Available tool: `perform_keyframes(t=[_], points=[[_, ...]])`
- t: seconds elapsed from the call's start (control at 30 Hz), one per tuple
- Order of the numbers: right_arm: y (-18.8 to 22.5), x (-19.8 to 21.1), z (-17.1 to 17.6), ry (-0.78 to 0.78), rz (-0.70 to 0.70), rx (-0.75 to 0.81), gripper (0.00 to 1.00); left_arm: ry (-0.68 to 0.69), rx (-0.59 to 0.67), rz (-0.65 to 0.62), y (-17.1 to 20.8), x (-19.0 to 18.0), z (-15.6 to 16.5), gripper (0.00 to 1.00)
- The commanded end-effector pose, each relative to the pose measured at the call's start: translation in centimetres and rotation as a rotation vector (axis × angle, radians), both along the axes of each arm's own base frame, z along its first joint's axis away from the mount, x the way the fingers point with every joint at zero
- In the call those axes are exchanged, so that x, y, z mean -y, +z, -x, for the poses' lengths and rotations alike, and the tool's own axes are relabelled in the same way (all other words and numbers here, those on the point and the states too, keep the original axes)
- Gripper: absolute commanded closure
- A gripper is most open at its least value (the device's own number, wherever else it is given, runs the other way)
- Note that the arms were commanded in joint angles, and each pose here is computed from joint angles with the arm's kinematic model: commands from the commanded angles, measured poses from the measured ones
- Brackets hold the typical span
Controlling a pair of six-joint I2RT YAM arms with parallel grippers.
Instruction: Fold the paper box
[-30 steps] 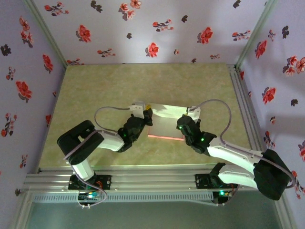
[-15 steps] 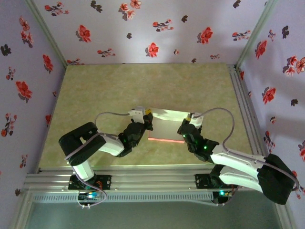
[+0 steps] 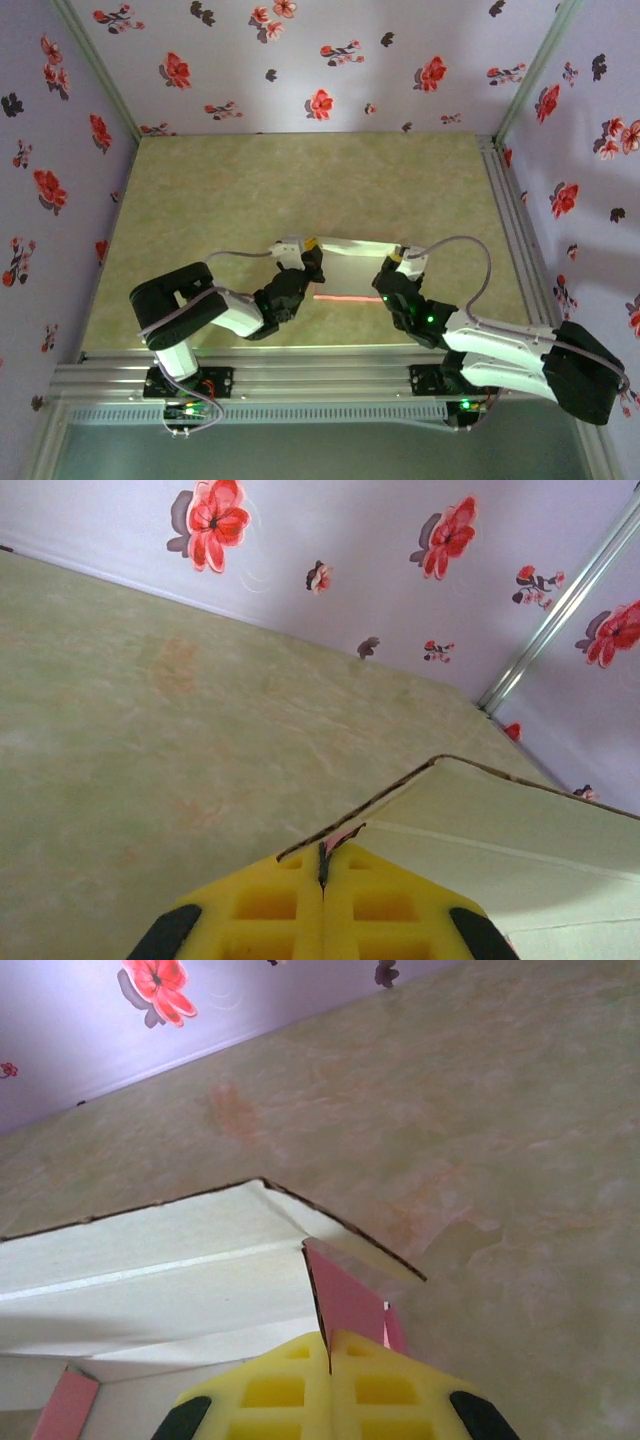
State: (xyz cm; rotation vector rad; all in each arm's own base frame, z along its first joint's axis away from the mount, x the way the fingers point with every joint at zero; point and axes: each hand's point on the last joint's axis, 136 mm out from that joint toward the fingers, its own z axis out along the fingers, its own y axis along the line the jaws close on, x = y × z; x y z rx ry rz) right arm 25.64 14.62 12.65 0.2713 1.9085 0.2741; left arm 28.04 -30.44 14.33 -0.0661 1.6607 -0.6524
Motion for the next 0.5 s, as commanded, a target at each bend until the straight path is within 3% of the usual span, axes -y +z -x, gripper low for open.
perform_keyframes(t=[0.0,0.47], points=[[-0.8,1.1,0.6,-0.041,0.008,-0.005,1.00,0.037,-0.044,-0.002,-2.0,-0.4,0.5,0.96],[-2.6,2.1,1.6,-0.044,0.017,-0.037,1.00,0.041,-0.098,-0.033,-5.1,-1.1,2.7,0.97]])
